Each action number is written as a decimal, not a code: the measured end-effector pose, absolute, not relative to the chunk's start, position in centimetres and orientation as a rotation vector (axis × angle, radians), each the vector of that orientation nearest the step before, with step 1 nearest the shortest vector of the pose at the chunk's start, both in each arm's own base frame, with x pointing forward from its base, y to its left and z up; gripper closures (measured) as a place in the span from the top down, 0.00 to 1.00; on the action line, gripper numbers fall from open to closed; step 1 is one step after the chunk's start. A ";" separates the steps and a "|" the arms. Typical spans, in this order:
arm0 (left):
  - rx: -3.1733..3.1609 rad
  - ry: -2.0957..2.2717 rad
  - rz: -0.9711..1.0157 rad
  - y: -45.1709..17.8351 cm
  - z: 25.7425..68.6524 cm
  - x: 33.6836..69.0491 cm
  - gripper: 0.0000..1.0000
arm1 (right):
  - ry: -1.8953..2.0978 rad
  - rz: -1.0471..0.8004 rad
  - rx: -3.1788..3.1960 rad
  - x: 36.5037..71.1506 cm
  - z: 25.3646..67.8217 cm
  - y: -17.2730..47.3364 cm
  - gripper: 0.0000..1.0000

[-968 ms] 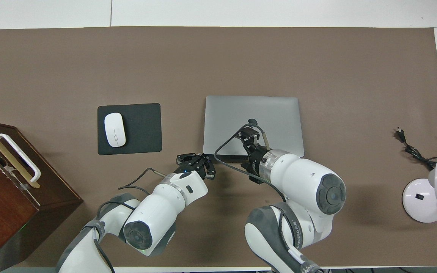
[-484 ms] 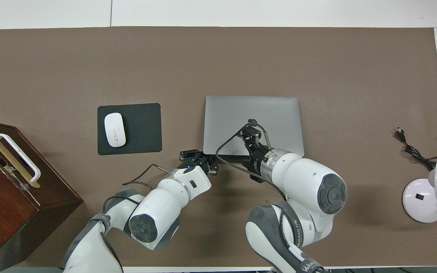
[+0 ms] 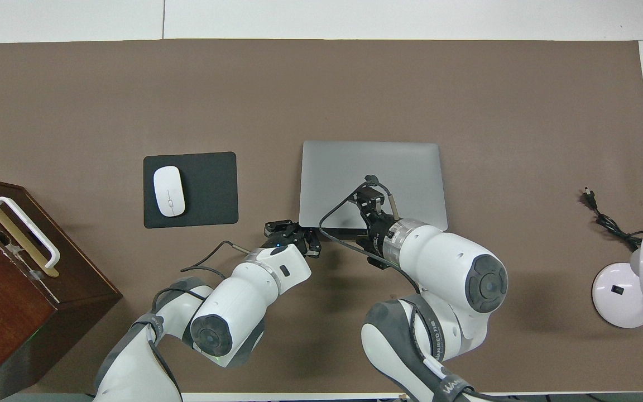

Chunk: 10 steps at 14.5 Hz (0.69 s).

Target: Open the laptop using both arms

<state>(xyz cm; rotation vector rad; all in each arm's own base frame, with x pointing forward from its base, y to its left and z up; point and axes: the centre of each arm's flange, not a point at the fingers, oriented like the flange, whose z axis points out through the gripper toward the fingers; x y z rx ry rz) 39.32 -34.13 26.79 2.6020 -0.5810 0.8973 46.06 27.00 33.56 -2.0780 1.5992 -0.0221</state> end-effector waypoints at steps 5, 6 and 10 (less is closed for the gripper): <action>2.602 -0.584 0.898 -34.1 26.8 39.3 0.01 | 1.572 -0.034 -2.100 46.2 33.5 26.7 1.00; 2.602 -0.584 0.898 -34.1 26.8 39.3 0.01 | 1.568 -0.037 -2.103 46.3 33.5 26.7 1.00; 2.602 -0.584 0.898 -34.1 26.8 39.3 0.01 | 1.517 -0.082 -2.117 46.6 33.4 26.3 1.00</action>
